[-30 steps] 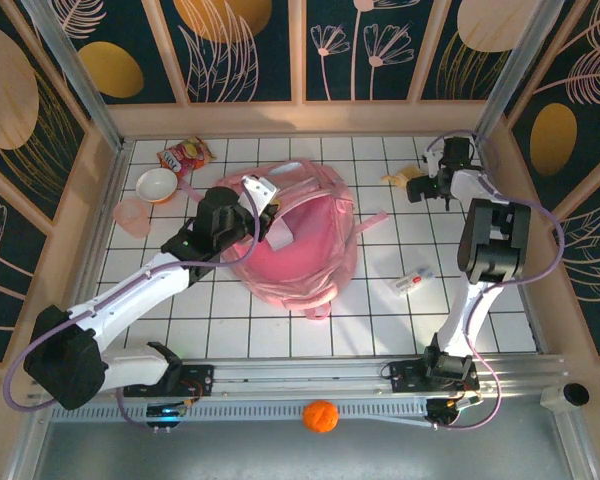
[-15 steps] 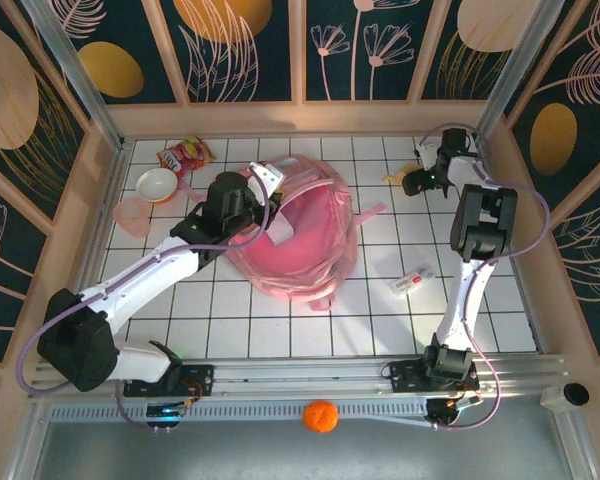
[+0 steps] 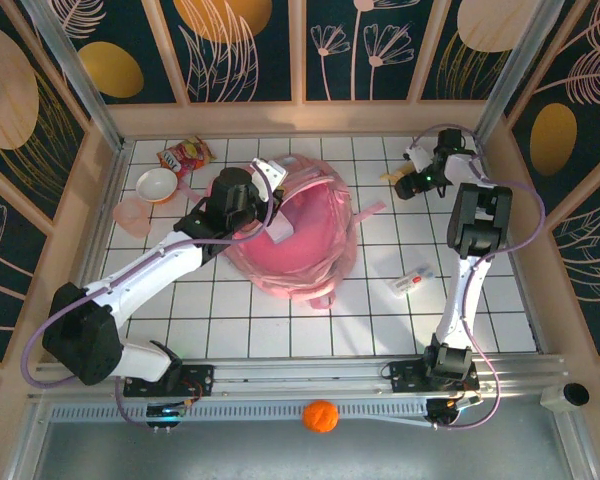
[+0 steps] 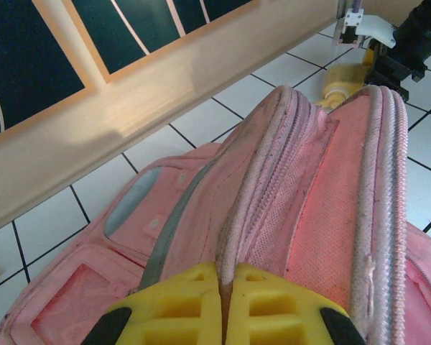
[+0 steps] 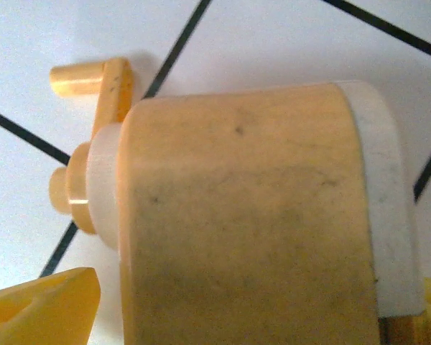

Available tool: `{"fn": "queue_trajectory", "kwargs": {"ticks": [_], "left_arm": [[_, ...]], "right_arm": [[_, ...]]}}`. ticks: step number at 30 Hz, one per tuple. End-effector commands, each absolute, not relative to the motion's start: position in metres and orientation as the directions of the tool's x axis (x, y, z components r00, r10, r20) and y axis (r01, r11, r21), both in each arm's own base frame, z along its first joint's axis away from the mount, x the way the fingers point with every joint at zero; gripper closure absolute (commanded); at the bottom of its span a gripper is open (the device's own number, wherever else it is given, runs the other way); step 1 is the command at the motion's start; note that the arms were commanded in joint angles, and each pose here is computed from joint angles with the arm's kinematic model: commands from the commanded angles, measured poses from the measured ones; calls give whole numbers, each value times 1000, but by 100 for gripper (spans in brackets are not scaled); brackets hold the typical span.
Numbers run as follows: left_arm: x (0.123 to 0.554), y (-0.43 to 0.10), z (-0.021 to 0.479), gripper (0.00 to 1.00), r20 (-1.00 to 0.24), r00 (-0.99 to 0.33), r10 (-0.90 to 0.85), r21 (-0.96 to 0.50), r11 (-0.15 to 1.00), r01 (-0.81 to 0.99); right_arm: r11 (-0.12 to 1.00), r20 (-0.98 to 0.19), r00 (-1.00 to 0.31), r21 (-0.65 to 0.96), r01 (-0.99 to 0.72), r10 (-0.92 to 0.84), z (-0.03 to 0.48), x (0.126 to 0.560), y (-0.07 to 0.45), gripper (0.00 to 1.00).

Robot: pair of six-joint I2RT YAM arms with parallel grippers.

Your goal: Pack the student bag

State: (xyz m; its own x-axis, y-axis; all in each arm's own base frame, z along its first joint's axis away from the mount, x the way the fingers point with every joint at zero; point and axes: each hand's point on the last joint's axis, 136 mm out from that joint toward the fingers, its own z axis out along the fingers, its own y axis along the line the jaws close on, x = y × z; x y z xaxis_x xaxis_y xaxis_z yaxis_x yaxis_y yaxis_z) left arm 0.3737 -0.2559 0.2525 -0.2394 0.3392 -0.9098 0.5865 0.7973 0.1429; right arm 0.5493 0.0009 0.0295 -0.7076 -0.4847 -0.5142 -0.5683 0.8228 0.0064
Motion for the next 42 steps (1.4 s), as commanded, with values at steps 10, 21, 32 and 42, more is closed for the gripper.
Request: {"fn": "queue_trajectory", "kwargs": {"ticks": [10,21,32,42], "left_arm": [[387,-247,284,100,-940,-189,283,148,839,523],[372,-242,290,100,-965,-164,206,91,845,527],[357,-242,295,100,-985,-156,79,-21,832,554],[350,-241,302,100,-989,-140,42,-44,826,561]], "right_arm": [[819,-580,-675,22,-574,-457,53,556,20,43],[889,-722,-622,24,-458,-302,147,512,36,56],[842,-751,-598,107,-529,-281,182,382,146,58],[784,-820,-546,222,-580,-172,204,307,221,59]]}}
